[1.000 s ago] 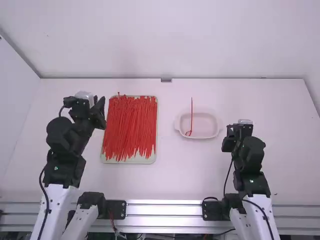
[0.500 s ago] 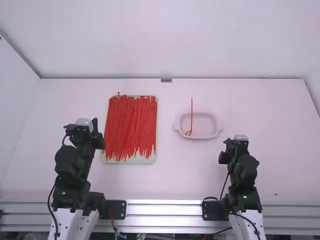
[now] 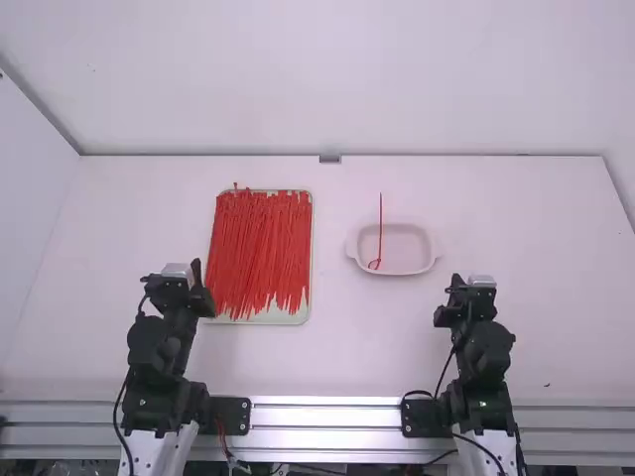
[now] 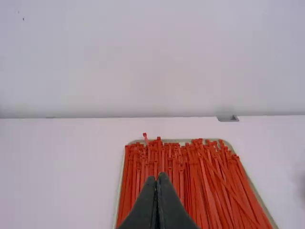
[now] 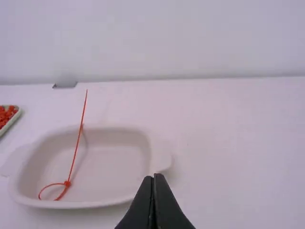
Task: Fasten the cable tie
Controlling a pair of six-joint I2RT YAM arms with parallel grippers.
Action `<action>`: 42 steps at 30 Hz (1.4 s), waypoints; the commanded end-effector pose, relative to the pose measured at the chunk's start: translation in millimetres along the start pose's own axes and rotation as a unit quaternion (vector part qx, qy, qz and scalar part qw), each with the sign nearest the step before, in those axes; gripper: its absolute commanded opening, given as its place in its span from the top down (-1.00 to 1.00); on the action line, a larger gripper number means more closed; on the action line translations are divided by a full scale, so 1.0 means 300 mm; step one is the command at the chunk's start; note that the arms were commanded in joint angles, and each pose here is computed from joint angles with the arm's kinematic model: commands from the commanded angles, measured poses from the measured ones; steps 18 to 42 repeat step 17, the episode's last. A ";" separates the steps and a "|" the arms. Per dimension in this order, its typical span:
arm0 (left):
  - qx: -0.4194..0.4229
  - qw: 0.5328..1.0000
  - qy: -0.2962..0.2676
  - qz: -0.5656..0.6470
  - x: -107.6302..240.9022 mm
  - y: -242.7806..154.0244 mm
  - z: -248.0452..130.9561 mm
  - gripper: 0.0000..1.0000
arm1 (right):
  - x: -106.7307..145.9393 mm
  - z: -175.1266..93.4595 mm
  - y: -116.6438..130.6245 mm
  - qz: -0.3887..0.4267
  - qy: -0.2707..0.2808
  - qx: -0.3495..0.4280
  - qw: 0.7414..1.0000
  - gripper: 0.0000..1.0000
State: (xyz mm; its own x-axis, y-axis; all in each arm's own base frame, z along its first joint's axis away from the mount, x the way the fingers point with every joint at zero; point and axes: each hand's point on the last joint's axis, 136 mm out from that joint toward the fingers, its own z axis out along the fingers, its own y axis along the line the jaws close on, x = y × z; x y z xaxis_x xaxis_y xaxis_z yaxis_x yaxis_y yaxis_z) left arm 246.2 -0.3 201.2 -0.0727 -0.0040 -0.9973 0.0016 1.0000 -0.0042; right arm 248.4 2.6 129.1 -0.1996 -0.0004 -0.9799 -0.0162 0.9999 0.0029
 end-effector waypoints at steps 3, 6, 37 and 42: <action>-0.001 1.000 -0.006 0.002 0.040 0.001 -0.004 1.00 | -0.017 -0.008 0.001 0.000 -0.019 0.000 1.000 1.00; -0.001 1.000 -0.006 0.002 0.070 0.001 -0.003 1.00 | -0.039 -0.015 0.001 0.000 -0.034 0.000 0.999 1.00; -0.001 1.000 0.016 0.002 0.178 0.002 0.011 1.00 | -0.059 -0.022 0.001 -0.001 -0.048 0.000 0.999 1.00; -0.001 1.000 0.016 0.002 0.178 0.002 0.011 1.00 | -0.059 -0.022 0.001 -0.001 -0.048 0.000 0.999 1.00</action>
